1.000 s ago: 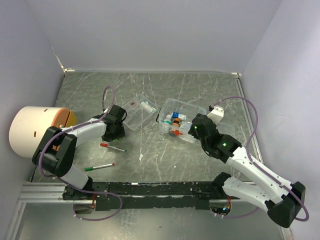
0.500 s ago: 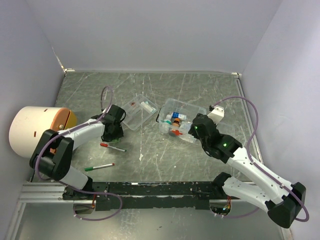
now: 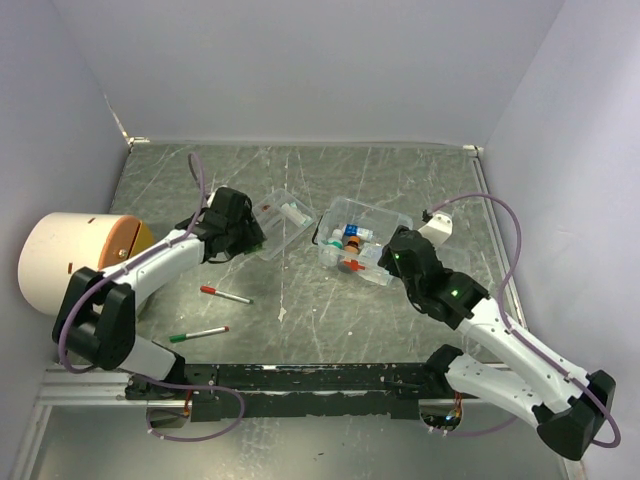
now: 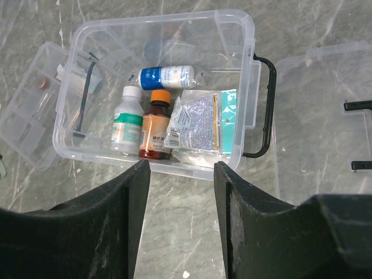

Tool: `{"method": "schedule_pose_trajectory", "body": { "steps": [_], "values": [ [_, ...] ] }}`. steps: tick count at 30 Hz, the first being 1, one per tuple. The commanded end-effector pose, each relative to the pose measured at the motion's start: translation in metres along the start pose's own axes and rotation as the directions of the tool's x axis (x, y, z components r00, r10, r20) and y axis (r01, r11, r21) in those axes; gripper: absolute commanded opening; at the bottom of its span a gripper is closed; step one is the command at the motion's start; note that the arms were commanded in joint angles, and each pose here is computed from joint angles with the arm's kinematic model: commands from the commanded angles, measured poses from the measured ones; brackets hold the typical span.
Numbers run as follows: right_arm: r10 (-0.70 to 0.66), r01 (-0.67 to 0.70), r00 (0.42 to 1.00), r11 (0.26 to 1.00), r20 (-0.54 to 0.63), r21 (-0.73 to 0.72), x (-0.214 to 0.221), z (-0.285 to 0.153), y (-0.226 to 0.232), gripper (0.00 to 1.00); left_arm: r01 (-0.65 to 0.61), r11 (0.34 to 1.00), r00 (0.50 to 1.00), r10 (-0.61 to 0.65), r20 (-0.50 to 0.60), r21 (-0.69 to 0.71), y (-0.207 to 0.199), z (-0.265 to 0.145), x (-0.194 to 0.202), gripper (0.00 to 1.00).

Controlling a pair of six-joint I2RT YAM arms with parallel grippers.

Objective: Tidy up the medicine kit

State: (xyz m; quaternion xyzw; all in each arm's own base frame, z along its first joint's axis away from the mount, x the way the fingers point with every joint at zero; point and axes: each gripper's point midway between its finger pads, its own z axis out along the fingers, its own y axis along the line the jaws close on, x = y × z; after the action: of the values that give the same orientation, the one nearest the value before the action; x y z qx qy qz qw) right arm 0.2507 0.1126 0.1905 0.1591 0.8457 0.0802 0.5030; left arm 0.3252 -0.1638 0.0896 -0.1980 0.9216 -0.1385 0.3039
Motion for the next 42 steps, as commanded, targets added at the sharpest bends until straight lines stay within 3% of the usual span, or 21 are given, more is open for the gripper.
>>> {"method": "schedule_pose_trajectory", "body": {
  "steps": [1,10,26,30,34,42],
  "values": [
    [0.044,-0.043,0.998,0.999,0.049,-0.021,-0.016,-0.008,0.003,0.48,0.170,0.969,0.983,-0.179,0.035,0.180,-0.058,0.004,-0.025,0.69],
    [0.075,-0.073,0.996,0.996,0.056,-0.042,-0.021,-0.015,0.003,0.48,0.326,0.944,0.936,-0.331,0.120,0.058,-0.067,0.040,-0.026,0.70],
    [0.109,-0.108,0.994,0.992,0.017,-0.066,-0.010,-0.016,0.004,0.46,0.332,0.939,0.934,-0.314,0.171,-0.089,-0.062,0.082,-0.002,0.76],
    [0.110,-0.109,0.994,0.992,0.022,-0.062,-0.011,-0.017,0.002,0.45,0.337,0.937,0.934,-0.320,0.161,-0.093,-0.059,0.087,0.004,0.85],
    [0.116,-0.114,0.993,0.992,0.030,-0.061,-0.014,-0.019,0.001,0.45,0.324,0.941,0.938,-0.307,0.162,-0.098,-0.060,0.086,0.002,0.90],
    [0.117,-0.115,0.992,0.992,0.038,-0.053,-0.016,-0.021,-0.002,0.46,0.242,0.970,0.959,-0.234,0.160,-0.027,-0.074,0.059,-0.012,0.90]
  ]
}}
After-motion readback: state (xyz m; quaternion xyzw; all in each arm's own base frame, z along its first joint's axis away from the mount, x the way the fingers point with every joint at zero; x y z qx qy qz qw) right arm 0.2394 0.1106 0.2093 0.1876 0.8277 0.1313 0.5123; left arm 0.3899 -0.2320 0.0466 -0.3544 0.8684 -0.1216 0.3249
